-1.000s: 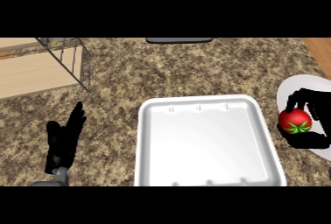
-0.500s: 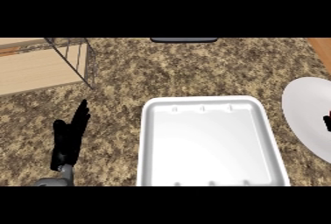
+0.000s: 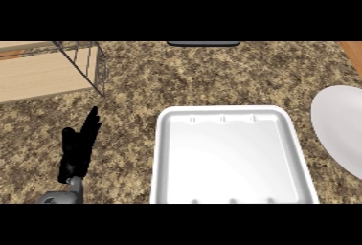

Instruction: Pick the tomato from the tray and place it in the plate

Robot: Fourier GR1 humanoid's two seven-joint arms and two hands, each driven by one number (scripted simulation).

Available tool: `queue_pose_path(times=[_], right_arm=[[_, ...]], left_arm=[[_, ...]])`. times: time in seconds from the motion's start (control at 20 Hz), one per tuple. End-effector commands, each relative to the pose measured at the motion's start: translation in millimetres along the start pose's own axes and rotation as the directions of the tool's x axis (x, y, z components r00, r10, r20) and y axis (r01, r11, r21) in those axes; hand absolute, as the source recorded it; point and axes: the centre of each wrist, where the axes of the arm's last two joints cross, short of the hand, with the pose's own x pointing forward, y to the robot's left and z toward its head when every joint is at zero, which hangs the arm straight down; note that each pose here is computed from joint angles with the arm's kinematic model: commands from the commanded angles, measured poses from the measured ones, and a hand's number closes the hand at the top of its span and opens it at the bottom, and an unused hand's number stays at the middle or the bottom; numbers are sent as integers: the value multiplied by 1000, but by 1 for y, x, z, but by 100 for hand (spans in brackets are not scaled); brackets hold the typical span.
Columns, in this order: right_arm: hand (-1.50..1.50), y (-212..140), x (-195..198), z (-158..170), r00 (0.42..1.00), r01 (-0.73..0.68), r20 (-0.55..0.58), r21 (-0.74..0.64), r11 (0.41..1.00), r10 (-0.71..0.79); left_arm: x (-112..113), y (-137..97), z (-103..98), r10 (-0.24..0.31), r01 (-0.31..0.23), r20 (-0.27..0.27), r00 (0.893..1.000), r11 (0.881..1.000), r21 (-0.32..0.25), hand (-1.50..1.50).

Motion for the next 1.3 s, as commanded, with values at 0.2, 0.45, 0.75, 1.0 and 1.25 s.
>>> queue_pose_path(times=[0.2,0.45,0.75,1.0,1.25], right_arm=[[150,6,-36,-40,994,-48,-83,182,982,64],[150,19,-71,-28,991,20,-128,392,920,33],[-150,36,-88,-28,993,17,-106,499,866,42],[-150,11,-93,-32,971,202,30,418,886,-236],[-150,23,-101,-29,797,581,23,242,777,-603]], left_arm=[[-11,-18,2,1,-1,-2,1000,1000,-20,0],[10,-6,-2,3,-3,10,1000,1000,-13,0],[20,10,-3,14,-14,-2,1000,1000,-23,0],[-6,14,-1,-1,1,-5,1000,1000,1,0],[5,7,-4,3,-3,-2,1000,1000,7,0]])
